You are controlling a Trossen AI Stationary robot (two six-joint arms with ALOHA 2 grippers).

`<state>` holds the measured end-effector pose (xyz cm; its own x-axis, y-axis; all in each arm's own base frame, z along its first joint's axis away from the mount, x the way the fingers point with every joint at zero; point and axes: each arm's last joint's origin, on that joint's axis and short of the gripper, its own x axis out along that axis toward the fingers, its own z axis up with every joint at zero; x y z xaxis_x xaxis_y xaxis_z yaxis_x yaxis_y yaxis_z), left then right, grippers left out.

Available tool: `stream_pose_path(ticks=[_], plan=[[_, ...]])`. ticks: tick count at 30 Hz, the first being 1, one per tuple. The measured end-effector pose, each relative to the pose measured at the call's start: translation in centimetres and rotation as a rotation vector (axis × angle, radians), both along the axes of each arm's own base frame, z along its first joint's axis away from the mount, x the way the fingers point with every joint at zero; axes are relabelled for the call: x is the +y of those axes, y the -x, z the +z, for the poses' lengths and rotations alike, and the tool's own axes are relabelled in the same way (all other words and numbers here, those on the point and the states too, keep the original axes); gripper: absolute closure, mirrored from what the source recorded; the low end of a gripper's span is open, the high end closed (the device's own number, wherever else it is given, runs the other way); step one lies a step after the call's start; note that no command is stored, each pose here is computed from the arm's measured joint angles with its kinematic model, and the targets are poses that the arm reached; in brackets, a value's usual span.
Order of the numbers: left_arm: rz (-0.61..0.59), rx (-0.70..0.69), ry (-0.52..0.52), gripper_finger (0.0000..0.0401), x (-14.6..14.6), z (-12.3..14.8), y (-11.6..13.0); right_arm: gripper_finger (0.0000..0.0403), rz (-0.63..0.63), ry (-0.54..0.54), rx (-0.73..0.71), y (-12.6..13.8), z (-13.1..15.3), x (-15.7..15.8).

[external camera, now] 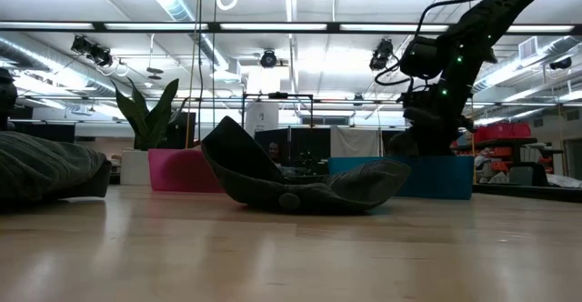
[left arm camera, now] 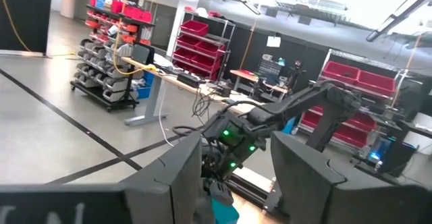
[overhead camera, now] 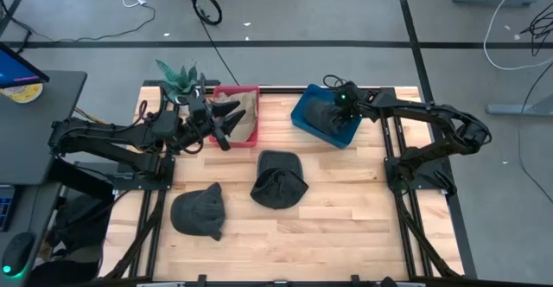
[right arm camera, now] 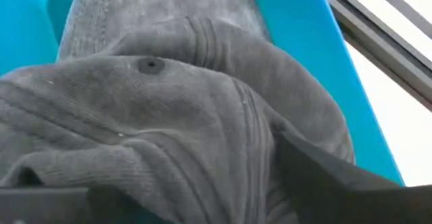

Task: Pick & Place hat
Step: Put the right black cap into the blue bin

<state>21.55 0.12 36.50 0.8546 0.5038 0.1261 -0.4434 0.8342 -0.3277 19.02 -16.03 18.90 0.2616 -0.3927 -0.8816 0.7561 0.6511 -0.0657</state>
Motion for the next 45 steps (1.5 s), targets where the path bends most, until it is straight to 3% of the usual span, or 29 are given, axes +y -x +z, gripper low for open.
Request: stream_pose_path(ticks=[7,11,17,22,25,28,31,37,45], plan=[[-0.012,0.002,-0.002,0.022,0.0,0.0,0.0,0.0122,-0.024,0.039,-0.067,-0.2,3.4,-0.1],[-0.013,0.006,-0.003,0.022,0.0,-0.1,0.0,0.0121,-0.06,0.069,-0.147,-0.1,6.1,0.0],[-0.026,0.007,-0.006,0.022,-0.1,-0.1,0.0,0.0139,-0.114,-0.013,-0.328,0.3,9.6,0.7],[-0.023,0.019,-0.026,0.022,-0.1,-0.1,0.0,0.0171,-0.075,0.05,-0.288,0.8,10.6,1.0],[-0.02,0.031,-0.046,0.022,-0.1,-0.1,0.0,0.0192,-0.116,-0.097,-0.376,0.8,10.8,1.2],[-0.018,0.037,-0.056,0.022,-0.1,-0.1,0.0,0.0219,-0.008,-0.225,-0.464,-0.1,11.0,2.1],[-0.018,0.039,-0.059,0.022,-0.1,-0.1,0.0,0.0266,0.059,-0.234,-0.442,-1.4,10.7,3.4],[-0.018,0.044,-0.06,0.022,-0.1,-0.1,-0.1,0.0391,0.038,-0.234,-0.355,-3.0,8.4,4.0],[-0.018,0.043,-0.058,0.022,-0.1,-0.1,-0.1,0.0399,-0.015,-0.242,-0.243,-4.5,5.0,2.9]])
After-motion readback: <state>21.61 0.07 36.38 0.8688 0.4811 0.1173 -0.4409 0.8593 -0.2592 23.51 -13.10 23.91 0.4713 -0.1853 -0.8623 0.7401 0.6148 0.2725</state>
